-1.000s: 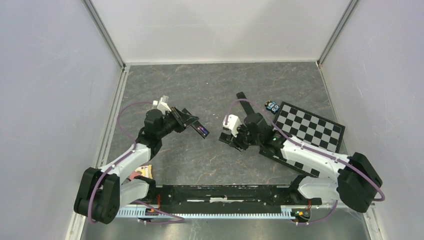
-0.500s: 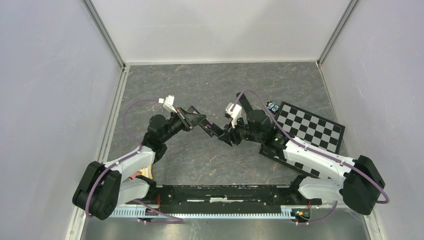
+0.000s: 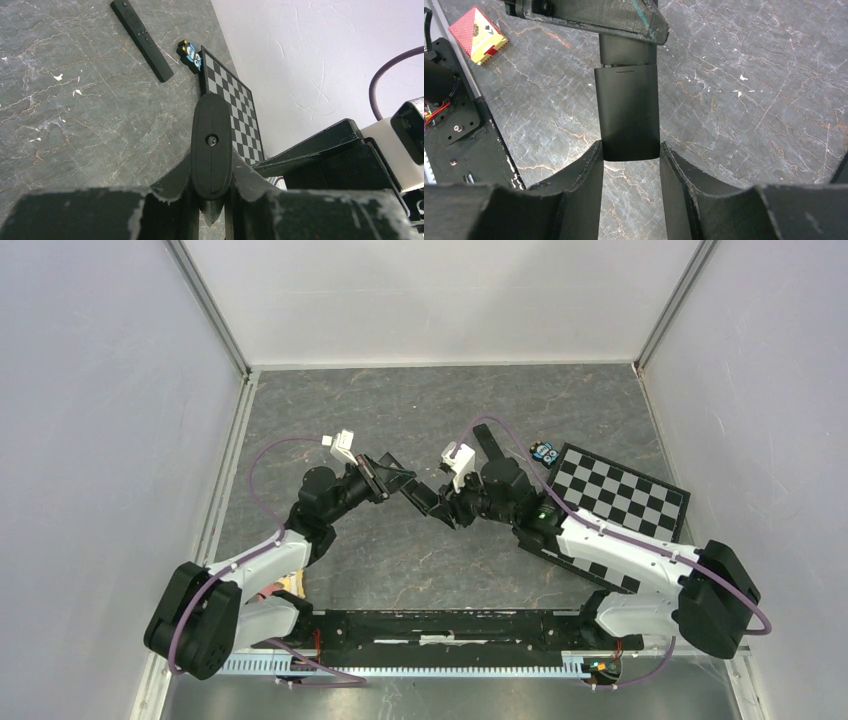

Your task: Load the batteries into the remote control

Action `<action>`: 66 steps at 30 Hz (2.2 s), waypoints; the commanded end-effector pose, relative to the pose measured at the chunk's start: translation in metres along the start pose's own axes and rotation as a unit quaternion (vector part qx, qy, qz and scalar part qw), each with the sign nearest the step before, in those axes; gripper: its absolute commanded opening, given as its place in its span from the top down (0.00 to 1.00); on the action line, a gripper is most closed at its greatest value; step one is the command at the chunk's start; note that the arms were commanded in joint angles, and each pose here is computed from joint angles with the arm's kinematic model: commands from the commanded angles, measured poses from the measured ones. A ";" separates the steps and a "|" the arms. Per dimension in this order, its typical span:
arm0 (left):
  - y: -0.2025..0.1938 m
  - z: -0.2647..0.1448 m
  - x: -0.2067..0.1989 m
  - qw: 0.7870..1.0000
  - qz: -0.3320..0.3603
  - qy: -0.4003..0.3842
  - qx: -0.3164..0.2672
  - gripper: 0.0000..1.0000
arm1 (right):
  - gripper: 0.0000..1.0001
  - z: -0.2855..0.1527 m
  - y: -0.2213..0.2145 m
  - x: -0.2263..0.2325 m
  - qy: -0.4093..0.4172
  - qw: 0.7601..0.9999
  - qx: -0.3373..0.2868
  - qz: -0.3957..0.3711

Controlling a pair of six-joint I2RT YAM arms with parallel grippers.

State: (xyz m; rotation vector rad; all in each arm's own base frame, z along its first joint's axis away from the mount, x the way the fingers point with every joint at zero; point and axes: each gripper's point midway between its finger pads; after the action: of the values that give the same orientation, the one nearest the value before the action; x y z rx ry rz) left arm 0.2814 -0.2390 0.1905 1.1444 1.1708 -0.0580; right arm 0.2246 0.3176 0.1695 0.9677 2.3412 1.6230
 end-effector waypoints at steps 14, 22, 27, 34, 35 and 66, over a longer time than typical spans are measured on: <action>0.024 0.004 -0.024 0.999 -0.001 -0.024 -0.025 0.98 | 0.69 0.010 0.013 0.004 -0.001 1.000 -0.003 0.003; 0.026 0.005 -0.039 0.998 -0.029 -0.050 -0.015 0.98 | 0.69 0.016 0.013 -0.003 -0.019 1.000 -0.006 0.012; 0.024 0.005 -0.041 0.998 -0.031 -0.055 -0.009 0.98 | 0.69 0.019 0.017 -0.002 -0.018 1.000 -0.008 0.011; 0.025 0.004 -0.041 0.998 -0.034 -0.055 -0.012 0.98 | 0.67 0.025 0.015 0.006 0.006 1.000 0.005 0.014; 0.025 0.005 -0.041 0.998 -0.037 -0.054 -0.012 0.98 | 0.67 0.024 0.014 0.007 0.010 1.000 0.007 0.014; 0.016 0.002 -0.052 0.992 -0.098 -0.073 0.024 0.98 | 0.51 0.050 -0.004 -0.005 -0.029 0.995 0.081 0.056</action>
State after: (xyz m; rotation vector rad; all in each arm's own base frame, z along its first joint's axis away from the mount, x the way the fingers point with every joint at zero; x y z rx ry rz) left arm 0.2884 -0.2350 0.1778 1.1466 1.3284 -0.1157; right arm 0.2362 0.3408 0.1351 1.1477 2.5141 1.3977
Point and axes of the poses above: each gripper's point midway between its finger pads, its own z axis out along the fingers, its own x axis along the line the jaws close on, y = z × x, and after that the axes turned 8 degrees about z, right-handed
